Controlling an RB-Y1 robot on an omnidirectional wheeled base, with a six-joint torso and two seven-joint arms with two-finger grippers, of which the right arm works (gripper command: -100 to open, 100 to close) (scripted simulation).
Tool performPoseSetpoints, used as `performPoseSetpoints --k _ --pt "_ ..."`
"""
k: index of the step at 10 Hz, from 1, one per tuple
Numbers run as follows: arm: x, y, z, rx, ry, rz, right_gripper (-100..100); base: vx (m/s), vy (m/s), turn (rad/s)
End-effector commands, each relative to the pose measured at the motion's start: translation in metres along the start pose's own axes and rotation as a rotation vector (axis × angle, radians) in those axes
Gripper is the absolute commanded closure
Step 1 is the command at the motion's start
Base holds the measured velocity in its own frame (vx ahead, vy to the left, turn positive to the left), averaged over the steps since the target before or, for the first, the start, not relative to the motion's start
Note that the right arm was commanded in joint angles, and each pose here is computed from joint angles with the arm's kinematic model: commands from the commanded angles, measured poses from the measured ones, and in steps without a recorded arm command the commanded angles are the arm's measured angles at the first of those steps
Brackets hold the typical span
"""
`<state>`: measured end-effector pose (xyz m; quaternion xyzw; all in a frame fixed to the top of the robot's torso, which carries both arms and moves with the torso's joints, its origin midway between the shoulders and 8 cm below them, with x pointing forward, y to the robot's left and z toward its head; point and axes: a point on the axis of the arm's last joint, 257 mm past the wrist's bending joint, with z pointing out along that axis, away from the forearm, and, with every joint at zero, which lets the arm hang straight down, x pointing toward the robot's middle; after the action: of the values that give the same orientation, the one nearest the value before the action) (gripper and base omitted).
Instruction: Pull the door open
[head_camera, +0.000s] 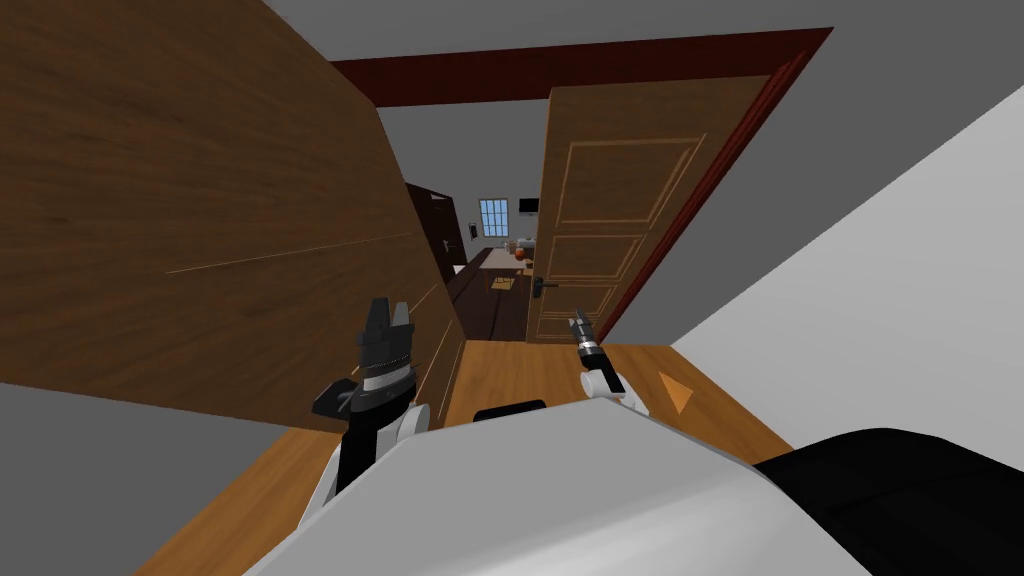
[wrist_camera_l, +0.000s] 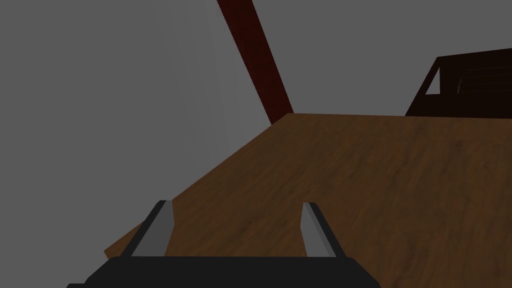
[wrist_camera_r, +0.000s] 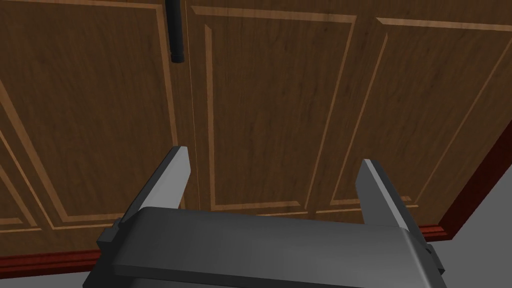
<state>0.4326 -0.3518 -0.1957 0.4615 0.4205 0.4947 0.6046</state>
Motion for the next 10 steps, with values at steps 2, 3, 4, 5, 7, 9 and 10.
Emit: performPoseSetpoints --k 2,3,4,5,7,9,10 --pt "-0.011 -0.023 -0.0011 0.052 -0.015 0.009 -100 0.16 0.019 0.068" --pt "-0.014 -0.028 -0.0014 0.063 -0.018 0.011 -100 0.165 0.012 0.037" --pt "-0.016 -0.033 -0.0016 0.073 -0.021 0.013 -100 0.138 -0.018 0.026" --pt "-0.02 -0.041 -0.0023 0.092 -0.028 0.016 -100 0.14 -0.01 0.052" --pt "-0.027 -0.054 -0.0034 0.12 -0.038 0.022 -100 0.139 0.0 0.048" --pt "-0.035 -0.068 -0.0052 0.153 -0.05 0.028 -100 0.183 0.005 0.056" --pt "-0.039 -0.075 -0.0061 0.167 -0.056 0.031 -100 0.19 -0.017 0.044"
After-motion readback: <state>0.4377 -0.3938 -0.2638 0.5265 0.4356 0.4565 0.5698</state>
